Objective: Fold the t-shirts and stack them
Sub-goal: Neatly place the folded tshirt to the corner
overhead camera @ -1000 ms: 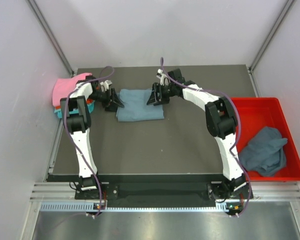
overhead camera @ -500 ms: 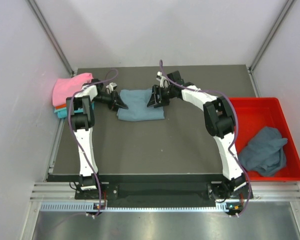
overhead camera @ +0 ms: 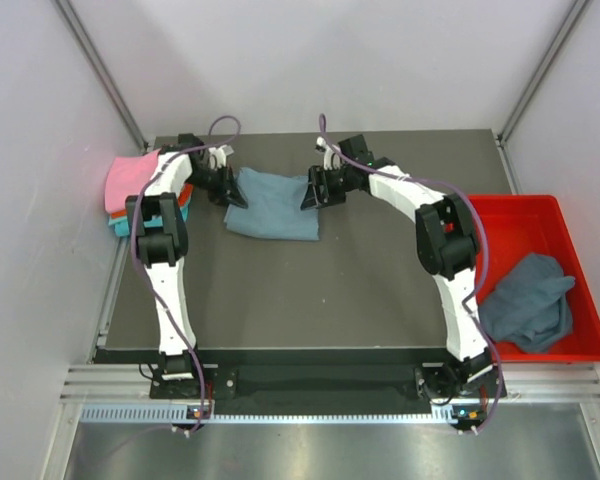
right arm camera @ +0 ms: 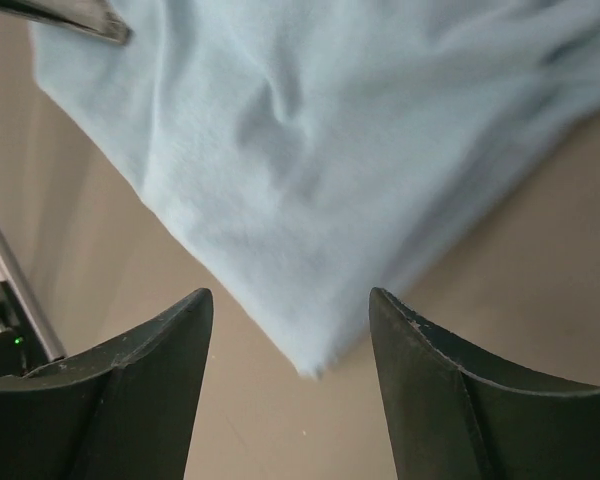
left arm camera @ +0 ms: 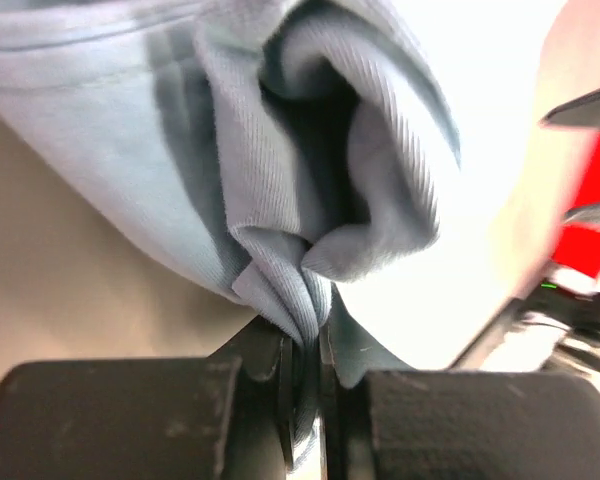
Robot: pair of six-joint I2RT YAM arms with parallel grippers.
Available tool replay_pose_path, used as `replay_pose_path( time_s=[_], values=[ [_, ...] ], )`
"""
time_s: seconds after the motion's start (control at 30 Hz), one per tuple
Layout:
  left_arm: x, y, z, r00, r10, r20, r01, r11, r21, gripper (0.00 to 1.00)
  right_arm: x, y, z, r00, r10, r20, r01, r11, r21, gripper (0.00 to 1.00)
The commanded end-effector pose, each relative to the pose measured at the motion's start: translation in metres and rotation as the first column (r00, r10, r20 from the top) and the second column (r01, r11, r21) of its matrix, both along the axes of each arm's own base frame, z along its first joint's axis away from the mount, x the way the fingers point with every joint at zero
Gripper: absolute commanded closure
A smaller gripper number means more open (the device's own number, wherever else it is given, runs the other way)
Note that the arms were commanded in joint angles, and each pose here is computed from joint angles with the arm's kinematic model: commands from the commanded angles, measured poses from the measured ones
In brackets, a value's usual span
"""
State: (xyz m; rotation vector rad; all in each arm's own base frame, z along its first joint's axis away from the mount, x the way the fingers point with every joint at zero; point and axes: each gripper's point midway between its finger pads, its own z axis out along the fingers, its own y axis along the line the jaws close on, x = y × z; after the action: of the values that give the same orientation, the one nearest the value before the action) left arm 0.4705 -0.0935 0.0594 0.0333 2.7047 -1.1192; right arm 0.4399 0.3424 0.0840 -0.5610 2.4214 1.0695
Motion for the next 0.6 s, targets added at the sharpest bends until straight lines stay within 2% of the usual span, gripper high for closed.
replay_pose_path(
  time_s=[0.0,0.17,0.37,0.57],
  values=[
    [0.004,0.029,0.072,0.974,-0.060,0.218,0.020,0.983,0.183,1.00,0.015,-0.020,0.062,0.983,-0.013,0.186,0.014,1.000,-0.004,0.36],
    [-0.007,0.049,0.092,0.964,-0.081,0.252,-0.003,0.949,0.316,1.00,0.015,-0.035,0.061,0.982,-0.027,0.189,0.032,0.999,-0.023,0.36],
    [-0.015,0.063,0.119,0.945,-0.117,0.306,-0.018,0.914,0.405,1.00,0.009,-0.037,0.063,0.982,-0.024,0.188,0.028,0.999,-0.020,0.36],
    [-0.007,0.081,0.148,0.914,-0.137,0.383,-0.075,0.869,0.490,1.00,0.006,-0.038,0.064,0.983,-0.024,0.185,0.028,0.999,-0.019,0.36]
  ],
)
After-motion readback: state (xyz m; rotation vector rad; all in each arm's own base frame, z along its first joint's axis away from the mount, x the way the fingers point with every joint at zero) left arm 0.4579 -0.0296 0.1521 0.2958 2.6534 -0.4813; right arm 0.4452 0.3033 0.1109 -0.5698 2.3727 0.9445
